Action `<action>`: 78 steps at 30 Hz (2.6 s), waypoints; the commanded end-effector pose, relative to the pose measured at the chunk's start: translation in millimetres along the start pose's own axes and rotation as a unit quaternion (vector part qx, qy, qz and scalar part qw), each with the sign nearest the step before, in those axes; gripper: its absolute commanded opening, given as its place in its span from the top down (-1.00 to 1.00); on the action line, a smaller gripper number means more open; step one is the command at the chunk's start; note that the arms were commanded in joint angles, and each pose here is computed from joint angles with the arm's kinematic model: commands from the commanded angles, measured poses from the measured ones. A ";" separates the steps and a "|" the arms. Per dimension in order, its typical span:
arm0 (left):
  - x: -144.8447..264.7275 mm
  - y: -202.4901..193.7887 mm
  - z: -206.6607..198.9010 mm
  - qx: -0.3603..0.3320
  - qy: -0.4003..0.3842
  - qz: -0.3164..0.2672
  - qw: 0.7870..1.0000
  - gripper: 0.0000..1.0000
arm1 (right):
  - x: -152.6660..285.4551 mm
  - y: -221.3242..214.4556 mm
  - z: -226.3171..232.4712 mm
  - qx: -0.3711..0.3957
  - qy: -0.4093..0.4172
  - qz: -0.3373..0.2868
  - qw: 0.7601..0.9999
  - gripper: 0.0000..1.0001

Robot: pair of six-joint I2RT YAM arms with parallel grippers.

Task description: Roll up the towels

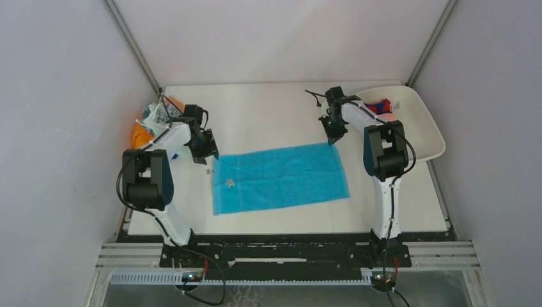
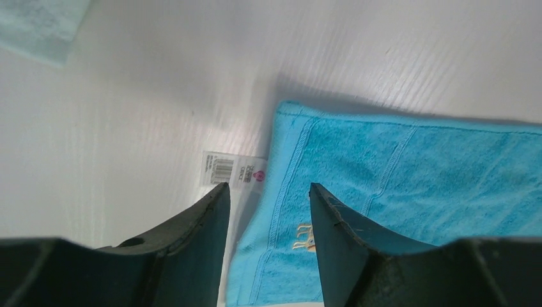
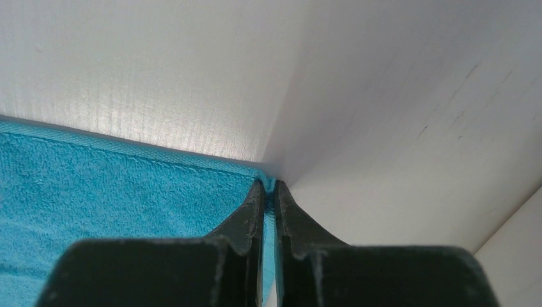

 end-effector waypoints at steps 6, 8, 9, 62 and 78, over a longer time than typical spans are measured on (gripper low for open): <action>-14.0 32.8 -20.1 -0.014 -0.029 -0.008 0.999 0.20 | -5.9 -9.6 -0.7 0.020 -0.025 0.027 0.999 1.00; -18.2 37.4 -23.4 -0.016 -0.030 -0.004 0.999 0.26 | -5.1 -9.3 -0.3 0.022 -0.026 0.027 0.999 1.00; -20.9 38.5 -24.4 -0.017 -0.029 0.000 0.999 0.28 | -5.1 -9.3 0.2 0.023 -0.026 0.027 0.999 1.00; 1.3 65.3 -23.8 -0.087 -0.151 0.010 0.985 1.00 | 27.3 -2.0 -29.0 -0.004 -0.070 -0.019 0.997 1.00; 49.8 76.0 -20.2 -0.121 -0.167 -0.092 0.974 1.00 | 81.2 6.2 -45.0 -0.054 -0.118 -0.117 0.984 1.00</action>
Point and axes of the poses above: each gripper's point midway between its finger pads, its own x axis back along the fingers, its own z axis along the line the jaws close on, y = z × x, the point moved 9 cm from there along x, back along the fingers, and after that the axes turned 10 degrees about x, right-handed, at the moved point
